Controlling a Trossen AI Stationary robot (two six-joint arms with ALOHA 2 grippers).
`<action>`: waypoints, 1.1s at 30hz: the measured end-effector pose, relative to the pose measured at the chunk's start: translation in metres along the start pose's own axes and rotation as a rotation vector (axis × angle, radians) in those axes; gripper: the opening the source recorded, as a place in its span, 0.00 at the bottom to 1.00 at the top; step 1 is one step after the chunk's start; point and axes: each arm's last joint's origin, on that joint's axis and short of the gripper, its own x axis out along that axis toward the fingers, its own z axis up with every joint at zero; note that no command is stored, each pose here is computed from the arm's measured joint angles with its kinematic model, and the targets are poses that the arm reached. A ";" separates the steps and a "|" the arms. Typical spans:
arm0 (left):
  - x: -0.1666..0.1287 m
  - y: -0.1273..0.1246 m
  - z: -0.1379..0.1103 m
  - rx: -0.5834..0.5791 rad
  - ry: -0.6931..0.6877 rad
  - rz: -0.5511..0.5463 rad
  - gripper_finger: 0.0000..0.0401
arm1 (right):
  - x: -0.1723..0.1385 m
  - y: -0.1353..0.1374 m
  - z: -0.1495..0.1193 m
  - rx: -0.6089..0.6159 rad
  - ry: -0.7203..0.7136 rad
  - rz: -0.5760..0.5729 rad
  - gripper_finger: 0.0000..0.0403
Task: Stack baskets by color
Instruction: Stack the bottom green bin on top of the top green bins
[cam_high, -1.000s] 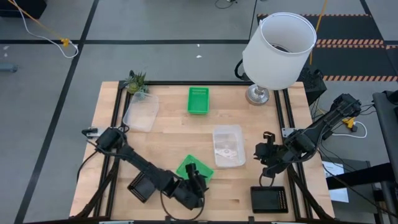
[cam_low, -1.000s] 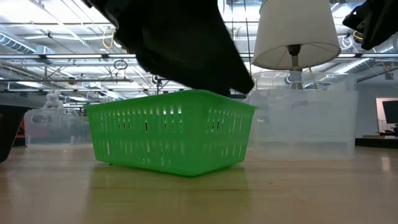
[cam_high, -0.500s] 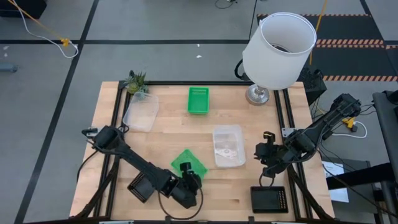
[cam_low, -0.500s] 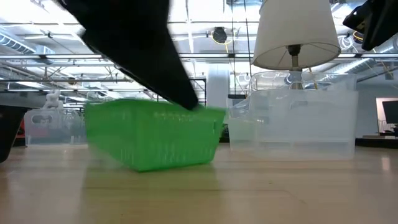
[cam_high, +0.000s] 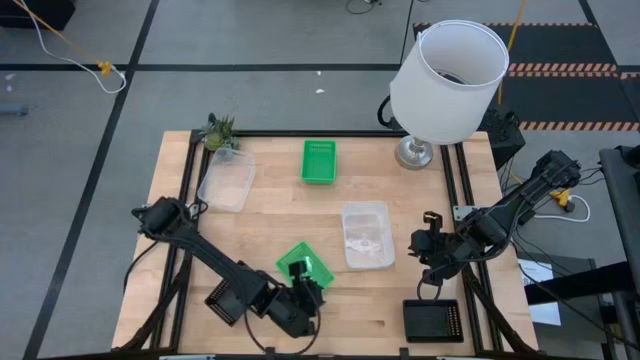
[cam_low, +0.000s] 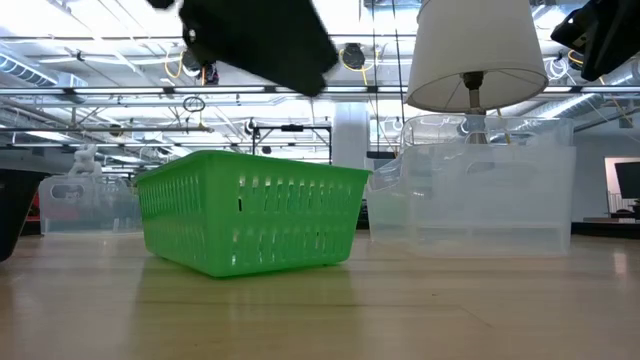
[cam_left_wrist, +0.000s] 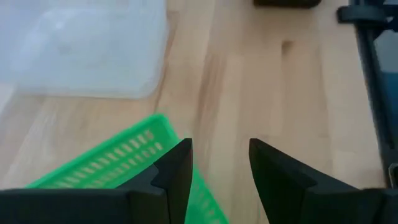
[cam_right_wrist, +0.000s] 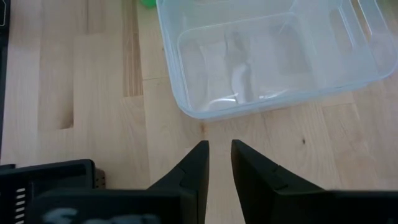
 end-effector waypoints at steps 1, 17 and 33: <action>0.003 0.000 -0.003 0.015 0.012 0.009 0.40 | 0.000 0.000 0.000 0.001 0.000 0.000 0.15; 0.010 0.002 -0.013 0.005 0.081 0.033 0.40 | 0.000 0.000 0.001 -0.005 -0.009 0.003 0.15; 0.020 0.015 -0.035 0.083 0.137 0.081 0.18 | 0.000 0.000 0.001 -0.005 -0.009 0.002 0.15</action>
